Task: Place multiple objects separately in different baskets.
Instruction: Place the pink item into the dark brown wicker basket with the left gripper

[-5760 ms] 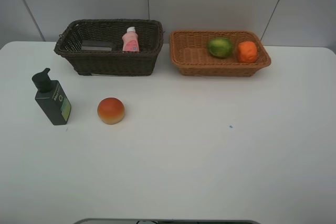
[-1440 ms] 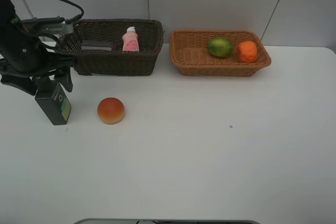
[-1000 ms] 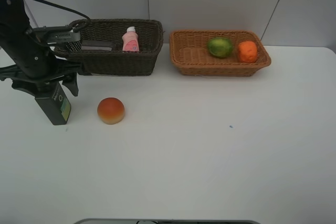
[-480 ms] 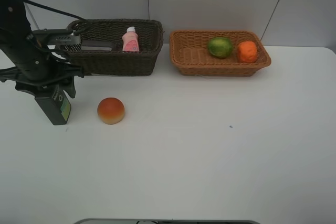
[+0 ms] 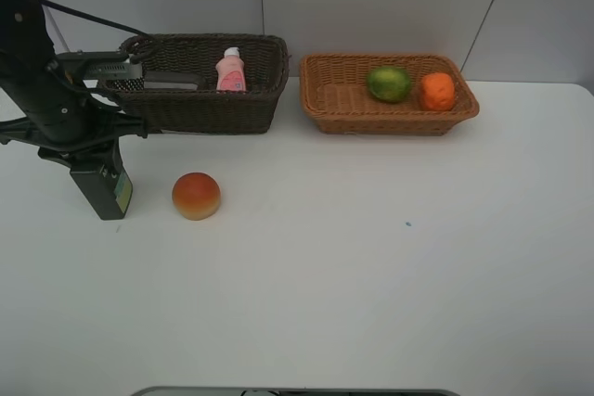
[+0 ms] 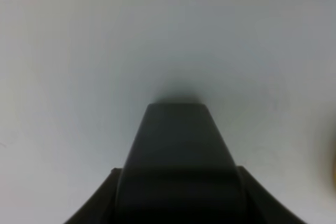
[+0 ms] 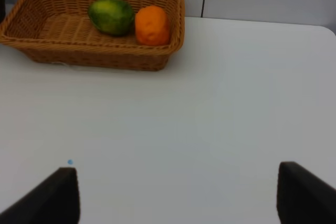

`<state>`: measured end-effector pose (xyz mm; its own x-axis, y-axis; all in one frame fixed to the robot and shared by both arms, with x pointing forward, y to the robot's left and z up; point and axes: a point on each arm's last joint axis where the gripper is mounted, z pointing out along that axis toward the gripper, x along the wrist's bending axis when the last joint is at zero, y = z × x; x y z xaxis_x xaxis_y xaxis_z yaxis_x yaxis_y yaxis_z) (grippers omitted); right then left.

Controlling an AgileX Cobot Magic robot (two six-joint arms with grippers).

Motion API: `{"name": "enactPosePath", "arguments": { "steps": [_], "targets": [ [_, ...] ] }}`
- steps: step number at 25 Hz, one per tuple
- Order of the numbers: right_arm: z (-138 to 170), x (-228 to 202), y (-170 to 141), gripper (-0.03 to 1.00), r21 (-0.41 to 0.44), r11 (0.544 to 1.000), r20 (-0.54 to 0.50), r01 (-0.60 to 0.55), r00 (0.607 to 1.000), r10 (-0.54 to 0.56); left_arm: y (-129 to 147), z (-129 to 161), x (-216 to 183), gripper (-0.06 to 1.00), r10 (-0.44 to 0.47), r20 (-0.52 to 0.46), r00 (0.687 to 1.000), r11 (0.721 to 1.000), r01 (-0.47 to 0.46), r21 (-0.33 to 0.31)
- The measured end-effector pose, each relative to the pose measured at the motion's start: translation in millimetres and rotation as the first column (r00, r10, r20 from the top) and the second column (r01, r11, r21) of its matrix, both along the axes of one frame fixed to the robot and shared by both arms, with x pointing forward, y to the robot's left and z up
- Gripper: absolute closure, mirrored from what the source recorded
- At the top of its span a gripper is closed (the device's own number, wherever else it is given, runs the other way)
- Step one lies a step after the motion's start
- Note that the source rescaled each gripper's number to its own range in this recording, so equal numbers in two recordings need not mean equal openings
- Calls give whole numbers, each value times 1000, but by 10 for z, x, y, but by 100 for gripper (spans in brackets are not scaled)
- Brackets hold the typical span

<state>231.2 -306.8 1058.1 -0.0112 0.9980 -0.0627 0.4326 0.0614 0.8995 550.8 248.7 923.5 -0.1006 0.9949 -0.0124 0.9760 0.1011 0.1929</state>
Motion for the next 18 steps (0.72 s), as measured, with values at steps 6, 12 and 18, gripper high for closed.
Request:
{"name": "enactPosePath", "arguments": {
  "steps": [6, 12, 18],
  "targets": [
    [0, 0, 0, 21, 0, 1000, 0, 0, 1000, 0, -1, 0, 0, 92, 1, 0, 1000, 1000, -1, -1],
    [0, 0, 0, 21, 0, 1000, 0, 0, 1000, 0, -8, 37, 14, 92, 9, -9, 1000, 1000, -9, -7],
    [0, 0, 0, 21, 0, 1000, 0, 0, 1000, 0, -31, 540, 128, 92, -11, 89, 996, 1000, 13, -21]
  ]
}}
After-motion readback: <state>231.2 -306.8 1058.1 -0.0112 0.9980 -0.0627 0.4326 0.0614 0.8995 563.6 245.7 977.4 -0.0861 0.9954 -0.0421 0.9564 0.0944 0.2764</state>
